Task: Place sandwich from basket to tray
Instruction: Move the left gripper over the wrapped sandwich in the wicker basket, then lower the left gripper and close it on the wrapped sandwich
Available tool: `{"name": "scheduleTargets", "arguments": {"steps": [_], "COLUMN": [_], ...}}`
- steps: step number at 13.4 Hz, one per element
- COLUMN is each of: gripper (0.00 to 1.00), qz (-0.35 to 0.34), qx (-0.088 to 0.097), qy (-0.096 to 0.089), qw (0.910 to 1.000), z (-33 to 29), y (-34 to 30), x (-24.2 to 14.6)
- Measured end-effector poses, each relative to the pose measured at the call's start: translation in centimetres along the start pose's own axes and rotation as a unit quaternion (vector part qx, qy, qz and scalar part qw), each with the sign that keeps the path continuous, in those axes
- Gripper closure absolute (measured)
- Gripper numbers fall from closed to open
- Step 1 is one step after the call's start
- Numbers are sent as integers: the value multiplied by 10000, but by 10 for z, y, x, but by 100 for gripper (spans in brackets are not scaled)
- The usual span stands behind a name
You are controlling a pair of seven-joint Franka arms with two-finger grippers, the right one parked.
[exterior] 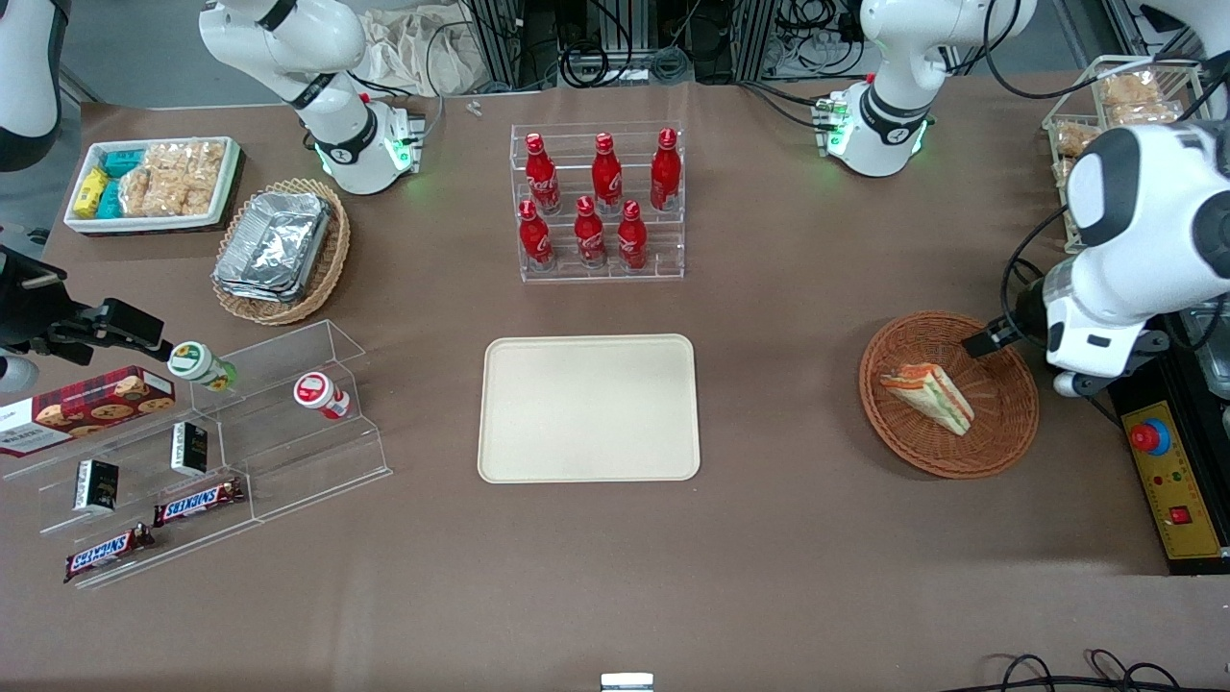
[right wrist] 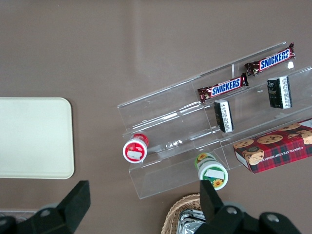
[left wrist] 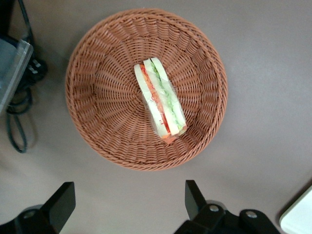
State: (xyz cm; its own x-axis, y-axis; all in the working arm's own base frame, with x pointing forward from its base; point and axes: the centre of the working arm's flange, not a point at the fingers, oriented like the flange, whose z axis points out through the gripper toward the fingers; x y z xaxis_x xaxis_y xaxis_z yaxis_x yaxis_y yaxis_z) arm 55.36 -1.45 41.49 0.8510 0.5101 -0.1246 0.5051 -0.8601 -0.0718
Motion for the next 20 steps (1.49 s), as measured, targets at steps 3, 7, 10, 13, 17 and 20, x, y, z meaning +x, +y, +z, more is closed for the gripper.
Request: {"name": "scheduleTargets", "arguments": {"steps": [3,7,10,13,17,20], "gripper": [0,0,0,0,0,0], "qz": [-295,-593,-693,-864,-1022,-1117], "qx": [-44,-223,-291,-345,-389,-419], "qy": [-31,38,74,160,105,107], "qw": [9995,9980,9971,9955,9939,9928], "z": [39,99,116,129,150,166], "y": [5,0,0,3,5,6], "x": [9,23,30,36,40,43]}}
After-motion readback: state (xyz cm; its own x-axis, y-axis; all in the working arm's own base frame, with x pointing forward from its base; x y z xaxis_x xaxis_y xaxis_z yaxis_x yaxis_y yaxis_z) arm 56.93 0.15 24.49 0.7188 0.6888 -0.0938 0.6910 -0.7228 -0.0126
